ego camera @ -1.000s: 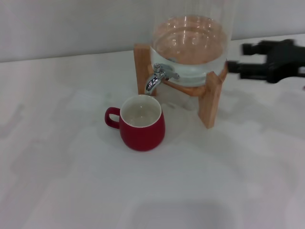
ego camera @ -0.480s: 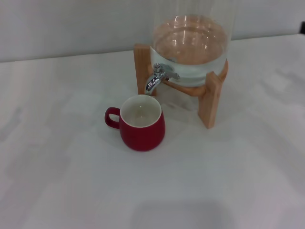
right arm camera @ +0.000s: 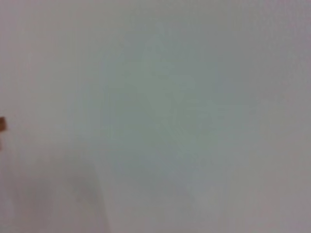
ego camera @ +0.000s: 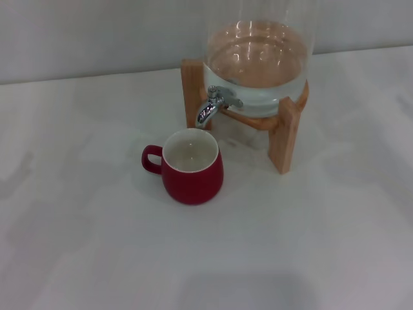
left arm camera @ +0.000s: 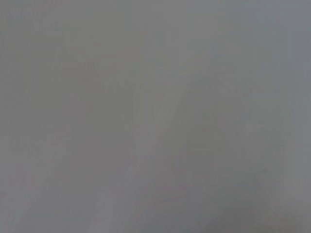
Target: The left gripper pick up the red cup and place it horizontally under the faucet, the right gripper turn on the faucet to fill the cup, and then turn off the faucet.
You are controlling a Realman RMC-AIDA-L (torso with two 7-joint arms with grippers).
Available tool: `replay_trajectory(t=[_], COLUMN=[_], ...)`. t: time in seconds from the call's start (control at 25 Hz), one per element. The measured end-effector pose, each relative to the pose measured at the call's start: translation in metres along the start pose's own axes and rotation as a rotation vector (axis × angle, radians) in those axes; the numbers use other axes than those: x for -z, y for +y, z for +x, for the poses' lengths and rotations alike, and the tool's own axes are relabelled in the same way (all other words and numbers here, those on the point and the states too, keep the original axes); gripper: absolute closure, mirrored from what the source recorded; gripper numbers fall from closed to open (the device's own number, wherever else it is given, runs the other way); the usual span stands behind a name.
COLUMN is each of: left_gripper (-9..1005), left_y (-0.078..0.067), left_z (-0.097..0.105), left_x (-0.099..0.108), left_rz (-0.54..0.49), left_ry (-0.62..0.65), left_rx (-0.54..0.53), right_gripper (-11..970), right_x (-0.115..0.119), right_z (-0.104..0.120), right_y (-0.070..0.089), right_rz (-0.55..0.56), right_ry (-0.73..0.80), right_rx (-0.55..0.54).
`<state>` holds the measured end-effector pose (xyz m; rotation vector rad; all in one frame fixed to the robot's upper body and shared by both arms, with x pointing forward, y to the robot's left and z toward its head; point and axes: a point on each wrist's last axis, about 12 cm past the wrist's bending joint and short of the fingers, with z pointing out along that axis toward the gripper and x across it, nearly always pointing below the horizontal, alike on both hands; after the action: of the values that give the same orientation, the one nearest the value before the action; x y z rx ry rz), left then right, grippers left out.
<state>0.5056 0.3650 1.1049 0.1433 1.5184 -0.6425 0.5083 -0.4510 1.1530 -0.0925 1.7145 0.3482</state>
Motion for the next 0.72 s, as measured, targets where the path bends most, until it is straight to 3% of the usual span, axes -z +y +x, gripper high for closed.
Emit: replay_trajectory(t=[0.48,0.72], left_gripper=[106,106], left_y=[-0.001,-0.008], left_z=[0.013,0.012], left_x=[0.009,0.011], left_rz=[-0.011,0.045], left_ry=[0.038,0.026], left_rx=[0.033,-0.006], right_gripper=[237,237], right_x=[0.018,0.021], right_z=[-0.003,-0.001], right_y=[-0.016,-0.017], right_rz=[0.100,0.107], right_ry=[-0.068,-0.066], right_rx=[-0.015,-0.018])
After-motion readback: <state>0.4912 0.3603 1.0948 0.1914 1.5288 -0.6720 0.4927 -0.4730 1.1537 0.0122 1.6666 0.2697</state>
